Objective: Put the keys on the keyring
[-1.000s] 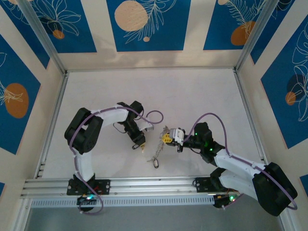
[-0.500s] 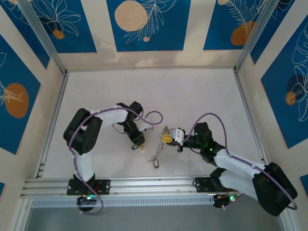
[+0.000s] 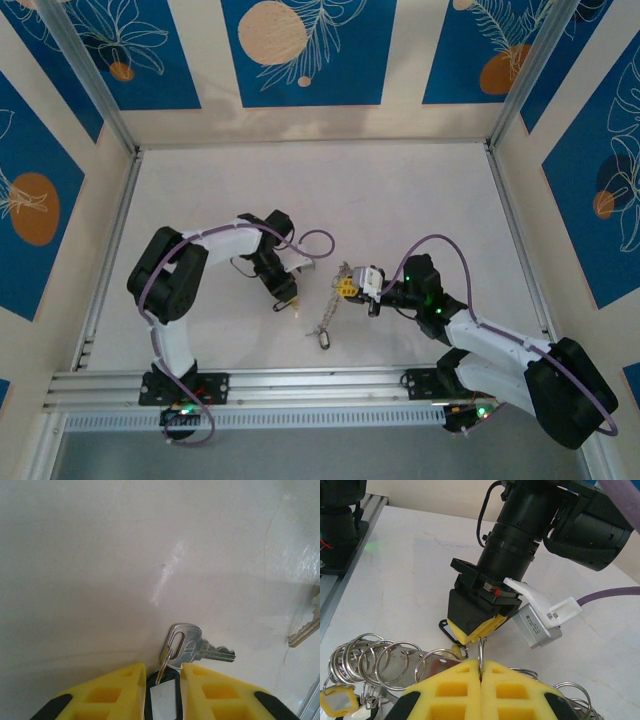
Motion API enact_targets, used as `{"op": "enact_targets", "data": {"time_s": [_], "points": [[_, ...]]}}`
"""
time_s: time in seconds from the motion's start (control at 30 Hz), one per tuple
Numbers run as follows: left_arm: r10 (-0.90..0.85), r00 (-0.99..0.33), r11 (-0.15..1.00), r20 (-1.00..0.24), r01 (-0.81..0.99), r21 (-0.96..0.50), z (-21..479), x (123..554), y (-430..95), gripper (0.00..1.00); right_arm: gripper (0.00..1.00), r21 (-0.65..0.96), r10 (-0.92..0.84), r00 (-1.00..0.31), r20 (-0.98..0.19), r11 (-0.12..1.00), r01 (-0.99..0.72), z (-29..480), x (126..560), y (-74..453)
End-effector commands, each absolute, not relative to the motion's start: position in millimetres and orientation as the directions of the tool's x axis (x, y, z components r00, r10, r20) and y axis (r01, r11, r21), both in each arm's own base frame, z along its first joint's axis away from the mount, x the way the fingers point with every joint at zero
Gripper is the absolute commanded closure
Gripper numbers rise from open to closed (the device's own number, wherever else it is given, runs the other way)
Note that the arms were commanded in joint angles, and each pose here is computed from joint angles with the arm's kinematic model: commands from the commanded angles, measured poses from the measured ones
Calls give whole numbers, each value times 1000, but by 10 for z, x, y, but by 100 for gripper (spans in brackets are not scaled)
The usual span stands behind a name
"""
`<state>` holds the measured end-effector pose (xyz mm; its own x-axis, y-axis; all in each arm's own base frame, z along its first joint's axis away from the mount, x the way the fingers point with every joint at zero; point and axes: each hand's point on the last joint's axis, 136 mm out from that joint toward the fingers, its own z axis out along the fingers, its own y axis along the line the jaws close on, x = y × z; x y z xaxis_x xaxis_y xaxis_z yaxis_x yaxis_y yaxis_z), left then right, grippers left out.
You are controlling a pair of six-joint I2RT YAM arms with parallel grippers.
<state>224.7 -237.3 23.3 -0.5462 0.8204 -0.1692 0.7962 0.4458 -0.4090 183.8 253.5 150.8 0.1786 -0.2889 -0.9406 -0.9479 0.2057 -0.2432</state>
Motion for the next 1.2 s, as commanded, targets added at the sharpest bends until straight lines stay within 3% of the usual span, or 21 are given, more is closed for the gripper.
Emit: {"op": "enact_targets", "data": {"time_s": [0.0, 0.5, 0.63, 0.8, 0.87, 1.17], "points": [[812, -558, 452, -174, 788, -419, 299, 2220, -2339, 77, 100, -270, -253, 215, -943, 208, -940, 1629, 1832, 2535], [801, -544, 391, -252, 792, -468, 378, 2191, -2481, 87, 100, -269, -253, 214, -943, 210, -940, 1624, 1828, 2530], [805, -528, 367, -272, 802, -472, 407, 2166, -2491, 100, 100, -269, -253, 214, -943, 210, -940, 1624, 1828, 2529], [801, -514, 359, -306, 822, -441, 505, 2180, -2469, 99, 100, -269, -252, 214, -944, 209, -940, 1624, 1823, 2529], [799, -519, 372, -303, 823, -428, 517, 2199, -2453, 85, 100, -269, -253, 214, -944, 210, -940, 1623, 1826, 2527], [808, -546, 420, -221, 798, -433, 349, 2181, -2366, 77, 100, -271, -250, 217, -944, 210, -939, 1631, 1822, 2527]]}}
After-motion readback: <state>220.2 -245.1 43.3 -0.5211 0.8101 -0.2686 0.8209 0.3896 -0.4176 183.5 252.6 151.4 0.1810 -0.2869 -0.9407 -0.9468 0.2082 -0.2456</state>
